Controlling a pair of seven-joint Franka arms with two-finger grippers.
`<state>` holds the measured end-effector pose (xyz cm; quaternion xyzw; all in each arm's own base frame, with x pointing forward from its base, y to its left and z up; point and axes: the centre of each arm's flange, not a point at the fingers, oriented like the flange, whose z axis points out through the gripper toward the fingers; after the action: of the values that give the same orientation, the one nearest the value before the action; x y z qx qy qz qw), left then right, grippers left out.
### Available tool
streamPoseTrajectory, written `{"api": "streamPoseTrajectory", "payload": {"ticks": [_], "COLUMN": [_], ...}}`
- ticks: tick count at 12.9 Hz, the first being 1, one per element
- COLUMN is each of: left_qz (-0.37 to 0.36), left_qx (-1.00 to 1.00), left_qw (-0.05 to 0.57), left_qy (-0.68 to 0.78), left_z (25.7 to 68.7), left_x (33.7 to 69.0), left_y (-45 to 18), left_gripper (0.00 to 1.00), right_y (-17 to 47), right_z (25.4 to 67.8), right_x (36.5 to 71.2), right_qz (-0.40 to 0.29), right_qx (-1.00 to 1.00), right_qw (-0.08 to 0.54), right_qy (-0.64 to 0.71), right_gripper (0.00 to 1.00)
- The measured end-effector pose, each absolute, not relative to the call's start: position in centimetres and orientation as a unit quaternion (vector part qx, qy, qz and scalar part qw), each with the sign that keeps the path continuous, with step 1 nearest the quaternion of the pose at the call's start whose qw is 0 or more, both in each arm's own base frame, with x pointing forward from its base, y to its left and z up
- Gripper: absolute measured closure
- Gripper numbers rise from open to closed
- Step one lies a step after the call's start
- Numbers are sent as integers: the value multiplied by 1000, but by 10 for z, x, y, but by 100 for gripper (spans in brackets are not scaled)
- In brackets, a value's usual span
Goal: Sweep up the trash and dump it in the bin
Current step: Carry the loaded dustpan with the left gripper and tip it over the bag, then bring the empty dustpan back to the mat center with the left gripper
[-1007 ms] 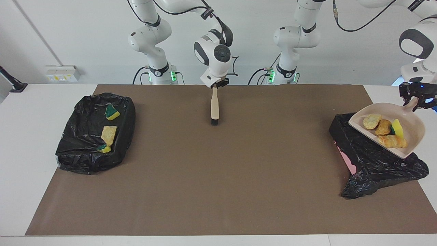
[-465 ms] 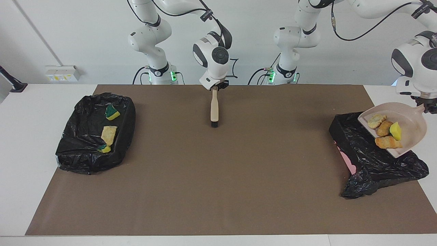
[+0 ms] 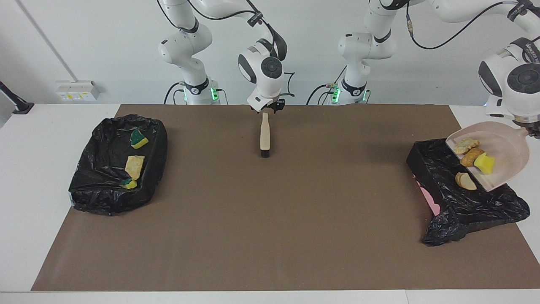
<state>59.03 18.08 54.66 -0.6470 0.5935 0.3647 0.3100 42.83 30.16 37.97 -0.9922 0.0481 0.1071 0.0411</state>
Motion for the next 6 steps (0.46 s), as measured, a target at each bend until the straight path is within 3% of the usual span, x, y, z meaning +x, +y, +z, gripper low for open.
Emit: {"api": "streamPoseTrajectory", "payload": {"ticks": [3, 6], "left_qz": [383, 358], "left_qx": [-639, -672], "left_qw": [315, 291], "left_qy": [589, 579], "left_z": [562, 566], "left_x": [593, 589], "left_y": [153, 114], "left_gripper": [67, 67], "right_y": [231, 182], "right_z": [405, 434], "right_x": [486, 522], "right_qz": [75, 19], "right_qx": [-990, -993], "right_qw": [60, 25], "right_qy": [104, 110], "right_gripper": [0, 0]}}
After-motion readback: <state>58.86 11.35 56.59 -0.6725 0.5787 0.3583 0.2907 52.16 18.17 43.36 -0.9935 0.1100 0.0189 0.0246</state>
